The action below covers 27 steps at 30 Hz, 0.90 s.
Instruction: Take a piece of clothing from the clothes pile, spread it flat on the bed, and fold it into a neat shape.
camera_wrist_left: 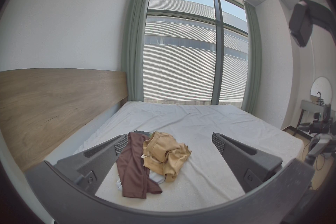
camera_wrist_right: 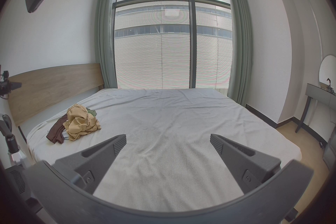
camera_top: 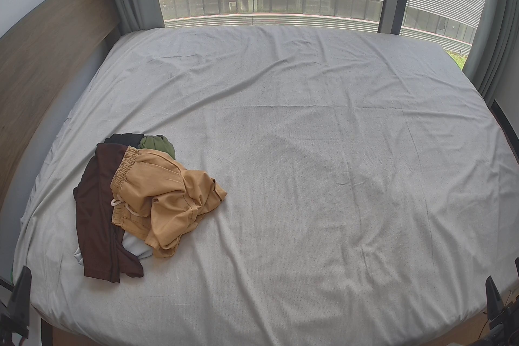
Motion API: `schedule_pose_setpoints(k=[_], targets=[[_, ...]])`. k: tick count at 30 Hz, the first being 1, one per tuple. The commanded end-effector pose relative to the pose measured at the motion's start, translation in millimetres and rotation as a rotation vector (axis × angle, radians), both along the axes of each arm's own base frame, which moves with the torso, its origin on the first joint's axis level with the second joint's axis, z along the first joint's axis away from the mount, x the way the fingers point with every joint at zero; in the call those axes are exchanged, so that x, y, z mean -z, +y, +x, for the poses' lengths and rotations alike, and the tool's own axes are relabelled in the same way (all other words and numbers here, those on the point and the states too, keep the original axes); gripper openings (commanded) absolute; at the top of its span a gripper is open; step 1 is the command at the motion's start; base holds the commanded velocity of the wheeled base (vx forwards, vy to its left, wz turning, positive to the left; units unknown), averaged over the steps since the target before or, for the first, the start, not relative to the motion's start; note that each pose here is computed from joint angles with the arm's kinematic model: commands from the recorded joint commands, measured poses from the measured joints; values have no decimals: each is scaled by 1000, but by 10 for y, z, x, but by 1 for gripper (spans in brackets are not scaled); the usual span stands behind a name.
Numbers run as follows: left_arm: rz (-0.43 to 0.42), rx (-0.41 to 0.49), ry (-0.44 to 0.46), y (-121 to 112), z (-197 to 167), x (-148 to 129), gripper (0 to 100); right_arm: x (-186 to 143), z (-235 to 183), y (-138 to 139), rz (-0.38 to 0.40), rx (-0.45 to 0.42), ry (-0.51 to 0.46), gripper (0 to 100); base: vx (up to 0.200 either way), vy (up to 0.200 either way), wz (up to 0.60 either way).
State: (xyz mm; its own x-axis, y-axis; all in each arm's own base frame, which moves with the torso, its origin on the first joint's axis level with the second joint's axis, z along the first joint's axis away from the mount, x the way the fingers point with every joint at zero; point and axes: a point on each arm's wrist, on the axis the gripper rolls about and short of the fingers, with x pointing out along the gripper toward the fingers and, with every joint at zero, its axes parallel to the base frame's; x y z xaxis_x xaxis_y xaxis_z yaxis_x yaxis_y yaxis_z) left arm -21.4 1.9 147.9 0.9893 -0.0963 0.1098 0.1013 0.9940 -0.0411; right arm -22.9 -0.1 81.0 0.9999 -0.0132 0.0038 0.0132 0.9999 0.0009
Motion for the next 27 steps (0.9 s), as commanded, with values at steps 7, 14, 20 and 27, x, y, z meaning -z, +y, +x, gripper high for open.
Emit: schedule_pose_setpoints(k=[7,14,20,27], targets=[[-62,104,60,-84,548,-614,100,50,7,0,2,-1,8,100,0,0,0],[-210,101,181,-161,982,-804,100,50,7,0,1,-1,8,100,0,0,0],[-211,155,219,-233,1355,-985,100,50,7,0,2,-1,8,100,0,0,0],[-215,196,230,-148,1750,-1175,100,50,7,0,1,-1,8,100,0,0,0]])
